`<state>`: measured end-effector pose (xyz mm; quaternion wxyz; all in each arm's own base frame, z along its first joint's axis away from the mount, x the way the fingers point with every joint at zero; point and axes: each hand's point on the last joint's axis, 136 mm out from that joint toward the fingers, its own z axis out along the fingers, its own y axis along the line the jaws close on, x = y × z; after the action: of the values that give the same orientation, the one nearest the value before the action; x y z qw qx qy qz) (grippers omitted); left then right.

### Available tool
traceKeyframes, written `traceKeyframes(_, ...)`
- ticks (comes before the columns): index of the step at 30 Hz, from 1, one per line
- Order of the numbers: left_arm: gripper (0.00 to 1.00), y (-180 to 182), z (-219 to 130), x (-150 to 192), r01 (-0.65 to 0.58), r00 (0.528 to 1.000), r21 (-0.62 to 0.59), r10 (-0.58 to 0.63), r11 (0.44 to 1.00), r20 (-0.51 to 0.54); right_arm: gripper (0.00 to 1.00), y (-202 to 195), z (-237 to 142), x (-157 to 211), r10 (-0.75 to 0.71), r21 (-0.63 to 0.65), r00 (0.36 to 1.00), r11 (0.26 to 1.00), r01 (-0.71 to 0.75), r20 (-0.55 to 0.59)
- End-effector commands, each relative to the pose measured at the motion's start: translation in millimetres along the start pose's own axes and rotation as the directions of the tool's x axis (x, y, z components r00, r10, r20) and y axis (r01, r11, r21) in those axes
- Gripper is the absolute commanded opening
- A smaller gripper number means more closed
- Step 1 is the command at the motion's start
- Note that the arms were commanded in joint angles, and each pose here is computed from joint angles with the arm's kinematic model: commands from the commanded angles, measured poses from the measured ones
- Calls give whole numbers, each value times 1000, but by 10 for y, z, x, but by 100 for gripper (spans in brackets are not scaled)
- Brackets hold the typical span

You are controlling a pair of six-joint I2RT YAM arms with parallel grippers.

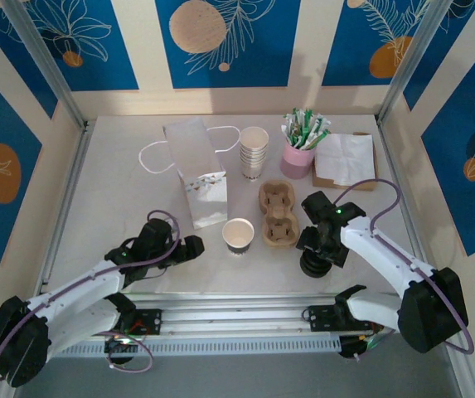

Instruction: Pack the takeout coffee

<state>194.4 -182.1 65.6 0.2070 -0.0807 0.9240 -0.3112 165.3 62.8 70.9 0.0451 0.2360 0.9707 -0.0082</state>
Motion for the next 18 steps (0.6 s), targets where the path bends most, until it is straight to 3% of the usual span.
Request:
traceKeyframes(1,84,-65,-38,-39,-28,1000,-4,28,1000,10,84,-44,35,41,-15,25,1000,1000,15,-17)
traceKeyframes(18,84,-11,-30,-14,-23,1000,-28,24,999,1,72,-64,3,37,-32,62,999,998,31,8)
